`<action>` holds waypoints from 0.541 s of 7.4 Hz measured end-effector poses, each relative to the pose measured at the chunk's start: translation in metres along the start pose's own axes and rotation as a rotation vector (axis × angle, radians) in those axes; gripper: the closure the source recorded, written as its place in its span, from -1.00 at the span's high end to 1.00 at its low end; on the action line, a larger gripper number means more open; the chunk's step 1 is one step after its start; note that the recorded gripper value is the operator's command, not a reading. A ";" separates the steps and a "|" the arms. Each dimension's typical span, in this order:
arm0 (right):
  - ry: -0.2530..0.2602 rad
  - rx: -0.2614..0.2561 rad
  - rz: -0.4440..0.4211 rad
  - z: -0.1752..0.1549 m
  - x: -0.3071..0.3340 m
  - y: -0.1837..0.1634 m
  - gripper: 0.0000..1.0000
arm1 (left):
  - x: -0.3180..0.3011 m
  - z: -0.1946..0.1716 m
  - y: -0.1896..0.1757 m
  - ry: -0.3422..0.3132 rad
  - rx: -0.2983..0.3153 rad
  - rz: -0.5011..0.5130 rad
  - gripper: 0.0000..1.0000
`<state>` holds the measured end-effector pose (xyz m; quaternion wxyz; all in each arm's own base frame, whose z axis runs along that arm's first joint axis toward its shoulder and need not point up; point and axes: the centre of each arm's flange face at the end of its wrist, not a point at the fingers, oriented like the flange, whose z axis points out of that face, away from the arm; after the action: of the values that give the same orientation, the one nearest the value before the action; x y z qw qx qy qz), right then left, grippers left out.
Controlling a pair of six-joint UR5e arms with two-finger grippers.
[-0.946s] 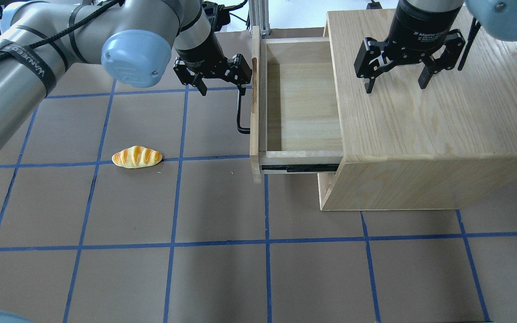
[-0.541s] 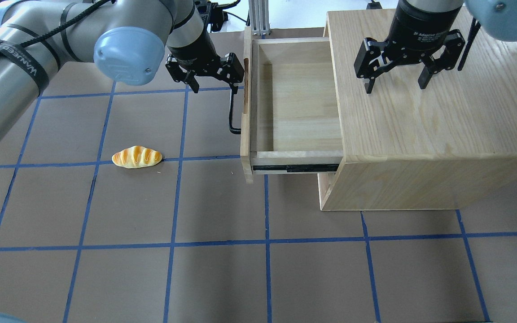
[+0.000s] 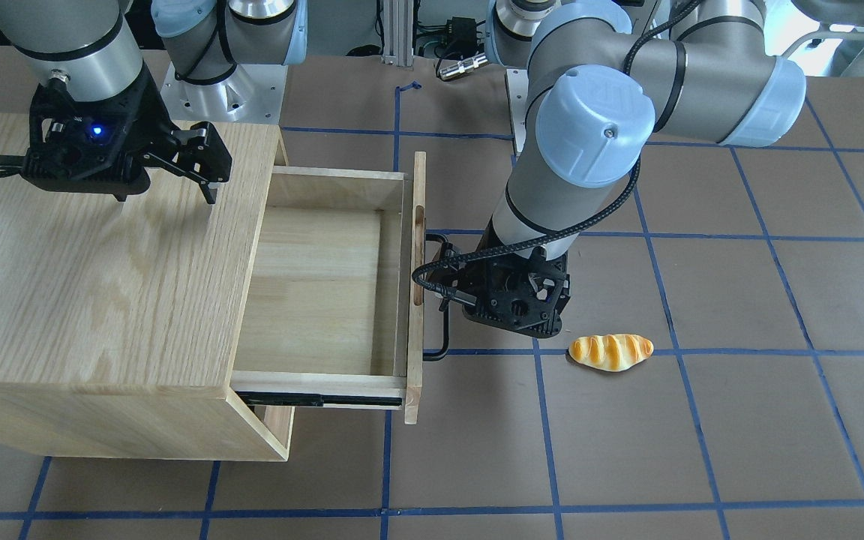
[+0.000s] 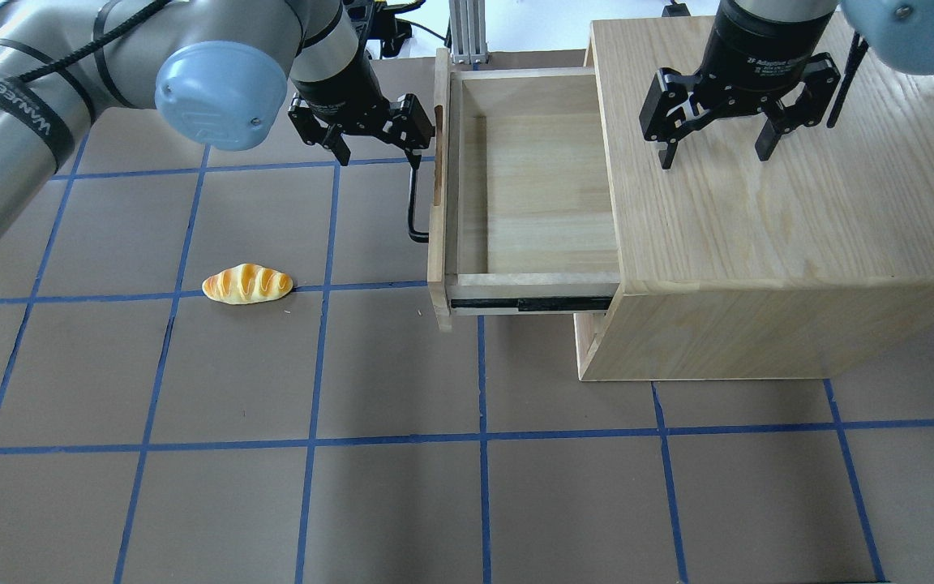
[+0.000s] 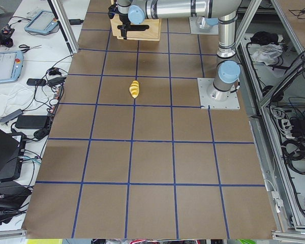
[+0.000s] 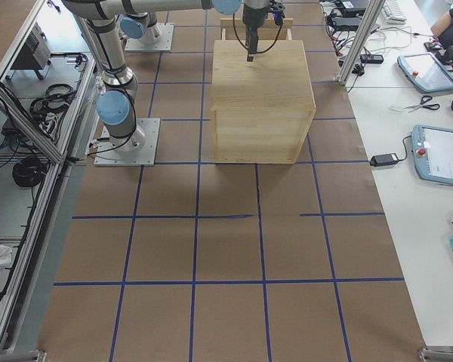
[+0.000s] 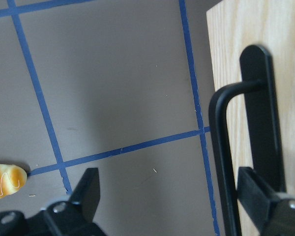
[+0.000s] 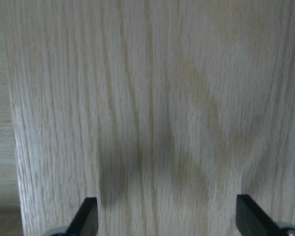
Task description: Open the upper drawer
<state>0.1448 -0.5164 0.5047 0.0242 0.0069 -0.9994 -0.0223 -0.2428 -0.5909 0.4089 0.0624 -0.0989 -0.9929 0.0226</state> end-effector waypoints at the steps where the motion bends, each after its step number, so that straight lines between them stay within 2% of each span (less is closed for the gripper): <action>1: 0.000 0.000 0.000 0.000 0.000 0.000 1.00 | -0.004 -0.018 0.008 -0.011 -0.025 -0.010 1.00; 2: 0.000 0.000 0.000 0.000 0.000 0.000 1.00 | -0.010 -0.039 0.016 -0.018 -0.048 -0.028 1.00; 4: 0.000 0.000 0.000 0.000 0.000 0.000 1.00 | -0.046 -0.076 0.025 -0.017 -0.044 -0.099 1.00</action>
<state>0.1448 -0.5165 0.5049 0.0242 0.0067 -0.9994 -0.0221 -0.1838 -0.5728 0.4774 0.0527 -0.0509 -0.9973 -0.0015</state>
